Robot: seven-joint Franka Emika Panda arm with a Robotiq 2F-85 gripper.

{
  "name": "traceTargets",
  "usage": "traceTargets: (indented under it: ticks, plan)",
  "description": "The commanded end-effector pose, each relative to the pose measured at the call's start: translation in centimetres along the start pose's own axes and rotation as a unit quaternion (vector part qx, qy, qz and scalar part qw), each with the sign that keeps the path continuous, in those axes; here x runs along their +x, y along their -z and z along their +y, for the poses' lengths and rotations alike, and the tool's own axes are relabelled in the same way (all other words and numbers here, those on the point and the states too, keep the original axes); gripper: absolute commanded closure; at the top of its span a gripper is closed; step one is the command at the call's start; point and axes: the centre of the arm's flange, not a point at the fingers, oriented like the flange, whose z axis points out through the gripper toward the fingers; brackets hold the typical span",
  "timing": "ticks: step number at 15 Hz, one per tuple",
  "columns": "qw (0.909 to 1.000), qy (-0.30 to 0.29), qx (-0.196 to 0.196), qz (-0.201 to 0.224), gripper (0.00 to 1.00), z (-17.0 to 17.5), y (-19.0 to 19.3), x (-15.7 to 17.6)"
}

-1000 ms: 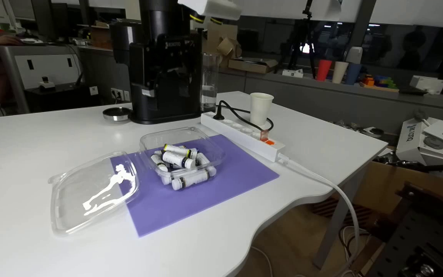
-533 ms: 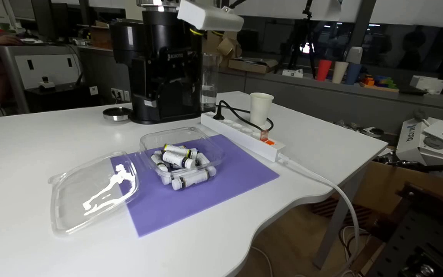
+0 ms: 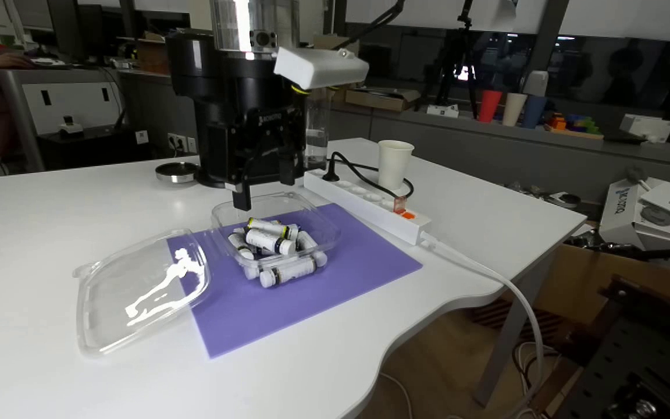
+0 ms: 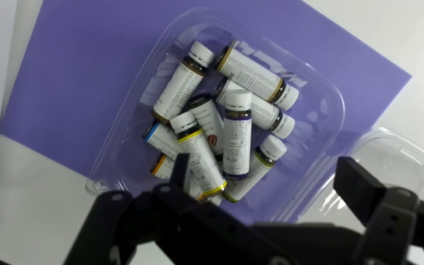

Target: Move a bottle from the container to the table

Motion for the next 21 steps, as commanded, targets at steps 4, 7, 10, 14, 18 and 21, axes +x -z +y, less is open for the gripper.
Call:
traceTargets:
  ticks: [4, 7, 10, 14, 18, 21]
  plan:
    - [0.9999, -0.014, 0.002, -0.002, 0.0, 1.2, -4.1, 0.4]
    - [0.9999, -0.014, 0.005, -0.006, 0.1, 1.3, -5.2, 0.3]
    - [0.9998, -0.014, 0.007, -0.008, 0.42, 1.3, -5.9, 0.5]
    - [0.9998, -0.015, 0.009, -0.012, 0.69, 1.4, -6.5, 0.7]
    - [0.9997, -0.015, 0.01, -0.015, 0.97, 1.5, -7.0, 0.7]
    - [0.9998, -0.013, 0.009, -0.01, 0.93, 1.4, -6.4, 0.6]
